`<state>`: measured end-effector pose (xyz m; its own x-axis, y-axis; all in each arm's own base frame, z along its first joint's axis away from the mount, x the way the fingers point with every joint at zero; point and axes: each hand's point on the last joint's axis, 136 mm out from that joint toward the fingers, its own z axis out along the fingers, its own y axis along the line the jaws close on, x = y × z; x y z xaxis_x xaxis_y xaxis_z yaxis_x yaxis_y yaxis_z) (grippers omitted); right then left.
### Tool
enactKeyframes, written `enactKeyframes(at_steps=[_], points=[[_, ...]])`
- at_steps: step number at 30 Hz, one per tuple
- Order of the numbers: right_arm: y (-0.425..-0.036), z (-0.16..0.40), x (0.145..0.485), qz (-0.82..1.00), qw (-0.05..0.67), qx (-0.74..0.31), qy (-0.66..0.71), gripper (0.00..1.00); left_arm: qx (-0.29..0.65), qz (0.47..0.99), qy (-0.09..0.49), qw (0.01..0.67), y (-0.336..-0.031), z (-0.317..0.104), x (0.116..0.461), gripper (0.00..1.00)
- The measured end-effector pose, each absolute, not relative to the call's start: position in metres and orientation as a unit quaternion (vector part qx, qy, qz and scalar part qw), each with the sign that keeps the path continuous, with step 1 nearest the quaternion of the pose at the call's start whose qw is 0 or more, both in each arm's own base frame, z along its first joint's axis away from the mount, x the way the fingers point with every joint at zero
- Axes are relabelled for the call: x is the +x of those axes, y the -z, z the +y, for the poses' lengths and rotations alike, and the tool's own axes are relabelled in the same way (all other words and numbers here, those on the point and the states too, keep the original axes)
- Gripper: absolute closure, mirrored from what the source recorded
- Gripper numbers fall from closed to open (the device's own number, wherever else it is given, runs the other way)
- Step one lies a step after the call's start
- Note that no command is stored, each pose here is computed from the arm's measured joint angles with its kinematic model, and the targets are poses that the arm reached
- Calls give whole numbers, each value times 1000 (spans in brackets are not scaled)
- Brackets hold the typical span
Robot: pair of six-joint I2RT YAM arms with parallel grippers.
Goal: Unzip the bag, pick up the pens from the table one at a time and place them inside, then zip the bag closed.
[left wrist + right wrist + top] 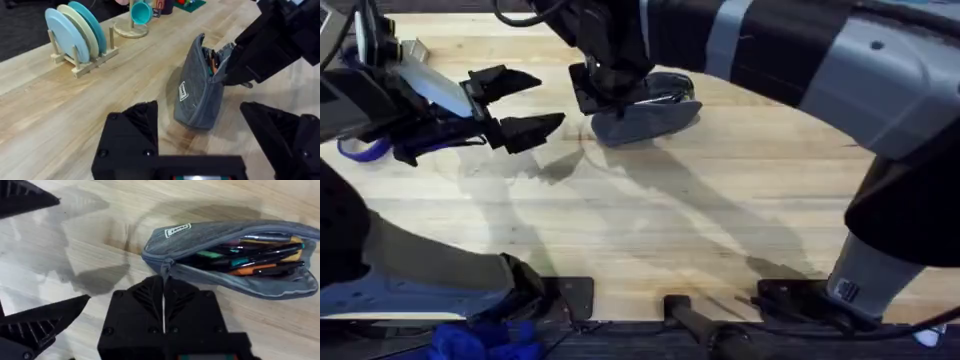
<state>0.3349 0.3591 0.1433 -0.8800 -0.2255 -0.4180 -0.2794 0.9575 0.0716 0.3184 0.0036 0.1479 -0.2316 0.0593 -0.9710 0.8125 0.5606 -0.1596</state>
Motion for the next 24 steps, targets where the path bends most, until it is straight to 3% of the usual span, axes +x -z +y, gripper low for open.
enactKeyframes(at_steps=[8, 14, 19, 24], points=[[-143, 359, 335, 967, 208, -130, -65, 971, 331, 692, 329, 551, -146, 8, 326, 8], [-143, 359, 335, 967, 208, -130, -65, 971, 332, 691, 346, 541, -127, 2, 332, 9], [-144, 359, 335, 967, 208, -130, -65, 971, 359, 677, 352, 538, -117, -12, 338, 122], [-144, 360, 335, 967, 209, -130, -66, 971, 390, 660, 356, 534, -111, -30, 342, 159]])
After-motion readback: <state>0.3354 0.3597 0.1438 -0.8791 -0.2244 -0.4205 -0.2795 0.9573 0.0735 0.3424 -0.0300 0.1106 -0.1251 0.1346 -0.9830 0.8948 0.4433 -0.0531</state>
